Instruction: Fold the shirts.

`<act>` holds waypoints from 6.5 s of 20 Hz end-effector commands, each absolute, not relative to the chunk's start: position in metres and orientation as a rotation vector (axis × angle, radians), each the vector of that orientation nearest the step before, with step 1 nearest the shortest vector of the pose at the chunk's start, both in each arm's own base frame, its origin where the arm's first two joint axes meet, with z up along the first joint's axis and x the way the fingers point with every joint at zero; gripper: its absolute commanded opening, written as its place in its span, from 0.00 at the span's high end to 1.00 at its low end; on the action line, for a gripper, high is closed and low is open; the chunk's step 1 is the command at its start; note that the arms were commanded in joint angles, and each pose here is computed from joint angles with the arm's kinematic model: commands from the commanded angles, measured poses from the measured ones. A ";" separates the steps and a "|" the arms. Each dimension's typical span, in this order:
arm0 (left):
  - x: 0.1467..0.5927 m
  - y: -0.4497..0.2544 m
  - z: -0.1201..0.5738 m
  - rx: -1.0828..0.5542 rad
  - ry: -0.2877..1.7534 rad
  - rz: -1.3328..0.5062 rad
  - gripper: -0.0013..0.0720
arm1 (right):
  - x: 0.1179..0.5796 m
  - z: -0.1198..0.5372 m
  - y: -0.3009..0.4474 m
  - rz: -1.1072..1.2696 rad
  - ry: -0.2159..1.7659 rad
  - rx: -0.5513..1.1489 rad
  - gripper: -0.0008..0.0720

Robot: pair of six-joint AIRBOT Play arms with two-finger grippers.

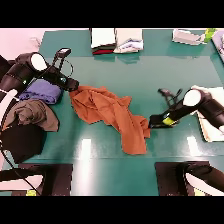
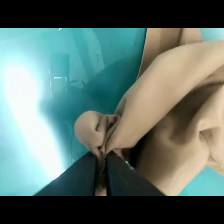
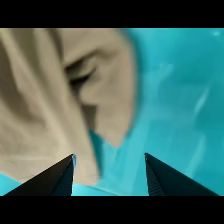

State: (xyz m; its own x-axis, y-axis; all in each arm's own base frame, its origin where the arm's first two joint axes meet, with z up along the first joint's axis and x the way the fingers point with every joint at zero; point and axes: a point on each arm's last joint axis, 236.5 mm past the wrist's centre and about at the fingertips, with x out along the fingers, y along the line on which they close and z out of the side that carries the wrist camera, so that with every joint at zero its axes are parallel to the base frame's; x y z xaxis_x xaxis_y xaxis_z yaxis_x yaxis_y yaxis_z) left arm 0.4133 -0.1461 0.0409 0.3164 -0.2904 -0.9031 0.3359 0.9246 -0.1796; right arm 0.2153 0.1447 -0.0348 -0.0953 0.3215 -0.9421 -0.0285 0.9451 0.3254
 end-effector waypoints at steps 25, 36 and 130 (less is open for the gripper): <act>0.290 -0.101 0.472 0.058 0.095 -0.372 0.94 | 0.280 0.381 0.026 0.072 0.409 0.190 0.97; 0.245 -0.096 0.529 0.040 -0.059 -0.389 0.94 | 0.293 0.483 -0.019 -0.053 0.220 0.131 0.97; 0.210 -0.065 0.540 -0.116 -0.073 -0.291 0.94 | 0.247 0.463 -0.045 -0.173 0.281 0.087 0.97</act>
